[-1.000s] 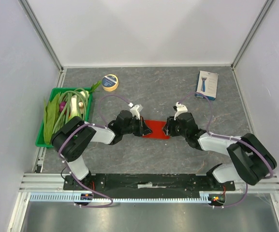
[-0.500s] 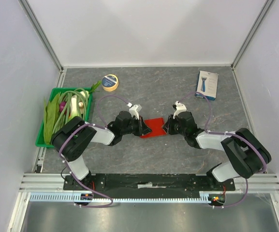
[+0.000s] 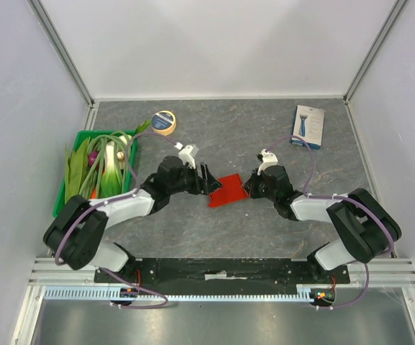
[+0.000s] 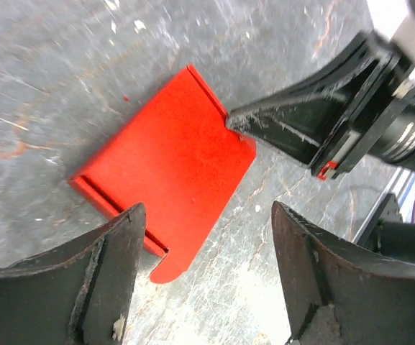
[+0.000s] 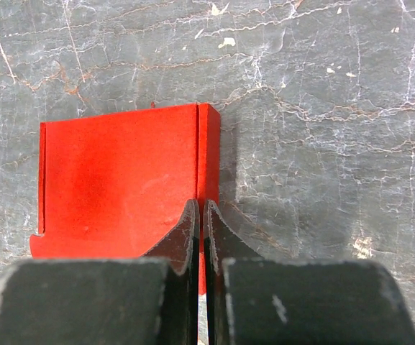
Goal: Fold the paper box
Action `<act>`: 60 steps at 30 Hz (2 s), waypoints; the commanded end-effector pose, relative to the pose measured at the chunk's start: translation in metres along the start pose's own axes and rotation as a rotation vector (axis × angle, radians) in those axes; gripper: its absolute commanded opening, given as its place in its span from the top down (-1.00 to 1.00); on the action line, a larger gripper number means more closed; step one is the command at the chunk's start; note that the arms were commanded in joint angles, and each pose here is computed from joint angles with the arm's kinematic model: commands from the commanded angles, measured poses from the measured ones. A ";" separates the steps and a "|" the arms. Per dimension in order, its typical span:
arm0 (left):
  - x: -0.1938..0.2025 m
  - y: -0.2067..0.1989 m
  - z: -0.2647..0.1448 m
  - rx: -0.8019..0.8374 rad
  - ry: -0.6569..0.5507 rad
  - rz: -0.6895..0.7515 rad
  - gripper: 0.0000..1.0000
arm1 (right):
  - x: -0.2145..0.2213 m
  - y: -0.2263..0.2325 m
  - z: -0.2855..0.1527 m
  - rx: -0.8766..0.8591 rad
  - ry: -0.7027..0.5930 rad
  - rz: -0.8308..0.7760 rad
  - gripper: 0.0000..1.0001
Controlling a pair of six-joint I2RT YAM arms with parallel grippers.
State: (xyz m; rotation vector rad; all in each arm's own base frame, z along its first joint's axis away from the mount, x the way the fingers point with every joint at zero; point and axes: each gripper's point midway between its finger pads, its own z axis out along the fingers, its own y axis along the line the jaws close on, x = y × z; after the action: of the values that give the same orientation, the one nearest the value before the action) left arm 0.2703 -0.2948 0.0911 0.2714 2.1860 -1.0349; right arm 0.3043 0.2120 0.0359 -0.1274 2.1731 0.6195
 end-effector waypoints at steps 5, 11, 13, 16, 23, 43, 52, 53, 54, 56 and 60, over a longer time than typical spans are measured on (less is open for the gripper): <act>-0.007 0.044 -0.027 -0.143 -0.049 -0.187 -0.61 | 0.049 -0.028 -0.004 0.103 0.166 -0.019 1.00; 0.010 0.043 -0.012 -0.063 -0.041 -0.319 -0.72 | 0.052 -0.035 -0.007 0.137 0.167 -0.014 1.00; 0.014 0.045 -0.010 -0.060 -0.046 -0.353 -0.78 | 0.054 -0.037 -0.008 0.146 0.168 -0.008 1.00; 0.022 0.053 -0.001 -0.097 -0.031 -0.433 -0.81 | 0.055 -0.039 -0.009 0.156 0.168 -0.007 1.00; 0.041 0.064 0.012 -0.217 -0.022 -0.575 -0.76 | 0.056 -0.046 -0.009 0.192 0.171 0.001 1.00; 0.043 0.055 0.025 -0.193 -0.079 -0.529 -0.15 | 0.055 -0.050 -0.008 0.188 0.174 0.020 1.00; 0.031 0.033 0.010 -0.111 -0.083 -0.524 0.39 | 0.028 -0.020 -0.021 0.103 0.123 -0.057 0.87; 0.028 0.030 0.008 -0.103 -0.081 -0.526 0.41 | 0.022 -0.016 -0.023 0.098 0.117 -0.069 0.76; 0.026 0.027 0.006 -0.096 -0.076 -0.520 0.42 | 0.001 0.001 -0.026 0.068 0.074 -0.092 0.71; 0.021 0.022 0.000 -0.099 -0.052 -0.523 0.43 | -0.007 0.008 -0.036 0.084 0.090 -0.155 0.51; 0.011 0.014 -0.017 -0.081 0.007 -0.552 0.57 | -0.054 0.056 -0.074 0.064 -0.001 -0.378 -0.11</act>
State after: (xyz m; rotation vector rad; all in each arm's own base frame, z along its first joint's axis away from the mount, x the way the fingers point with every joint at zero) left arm 0.2616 -0.2769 0.0560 -0.4174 2.3251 -1.1687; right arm 0.2747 0.2136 0.0691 -0.2891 2.2278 0.4846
